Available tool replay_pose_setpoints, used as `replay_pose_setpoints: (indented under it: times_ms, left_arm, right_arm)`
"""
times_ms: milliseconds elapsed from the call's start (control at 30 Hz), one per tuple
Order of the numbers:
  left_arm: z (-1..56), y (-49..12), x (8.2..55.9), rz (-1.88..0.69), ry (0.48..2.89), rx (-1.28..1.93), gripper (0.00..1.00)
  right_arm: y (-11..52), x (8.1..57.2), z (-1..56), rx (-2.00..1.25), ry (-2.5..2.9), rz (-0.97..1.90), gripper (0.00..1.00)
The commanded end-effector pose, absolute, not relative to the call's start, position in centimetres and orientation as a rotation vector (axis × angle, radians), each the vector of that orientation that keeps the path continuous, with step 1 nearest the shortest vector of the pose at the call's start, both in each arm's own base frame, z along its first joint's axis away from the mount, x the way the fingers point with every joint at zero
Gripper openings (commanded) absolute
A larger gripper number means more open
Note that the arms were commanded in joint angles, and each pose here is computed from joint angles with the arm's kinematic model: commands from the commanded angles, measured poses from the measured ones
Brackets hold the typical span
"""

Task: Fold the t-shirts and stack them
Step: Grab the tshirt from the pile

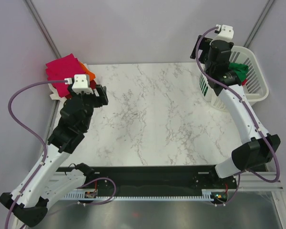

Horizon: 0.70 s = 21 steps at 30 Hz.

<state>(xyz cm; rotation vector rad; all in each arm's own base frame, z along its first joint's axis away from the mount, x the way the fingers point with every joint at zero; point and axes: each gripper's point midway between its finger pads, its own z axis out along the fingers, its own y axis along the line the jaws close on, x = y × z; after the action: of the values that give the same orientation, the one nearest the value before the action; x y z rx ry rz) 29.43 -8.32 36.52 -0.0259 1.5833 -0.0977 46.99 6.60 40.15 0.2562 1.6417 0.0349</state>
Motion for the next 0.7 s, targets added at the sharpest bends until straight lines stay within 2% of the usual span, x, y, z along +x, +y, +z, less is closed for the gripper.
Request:
replay_pose_setpoints:
  times_ms: [0, 133, 167, 267, 400, 433, 500, 533, 667]
  left_arm:
    - [37.4, -8.5, 29.5, -0.12, 1.559, -0.042, 0.8]
    - [37.2, -9.1, 29.6, -0.144, 1.568, -0.023, 0.8]
    - [37.2, -9.2, 29.5, -0.147, 1.57, -0.022, 0.8]
    - [37.0, -9.1, 29.6, -0.143, 1.574, -0.025, 0.8]
    - [36.7, -9.2, 29.9, -0.128, 1.584, -0.021, 0.8]
    - [36.5, -9.2, 30.0, -0.124, 1.59, -0.017, 0.8]
    - [36.3, -9.3, 30.2, -0.119, 1.597, -0.012, 0.8]
    - [36.2, -9.4, 30.3, -0.117, 1.601, -0.01, 0.8]
    - [35.3, -9.7, 30.9, -0.096, 1.627, 0.004, 0.8]
  right_arm:
    - [4.1, 46.3, 42.4, 0.34, 1.613, -0.036, 0.98]
    - [1.2, 48.5, 39.9, 0.31, 1.67, -0.125, 0.98]
    - [-2.8, 49.3, 38.1, 0.391, 1.723, -0.138, 0.98]
    - [-7.7, 52.5, 33.7, 0.518, 1.808, 0.01, 0.97]
    - [-9.7, 56.3, 29.3, 0.536, 1.876, 0.061, 0.96]
    - [-9.9, 57.5, 26.6, 0.535, 1.923, 0.082, 0.95]
    - [-10.1, 59.1, 26.0, 0.527, 1.925, 0.095, 0.94]
    - [-10.4, 60.1, 23.6, 0.536, 1.958, 0.084, 0.93]
    - [-11.9, 62.2, 20.8, 0.564, 1.974, 0.015, 0.93]
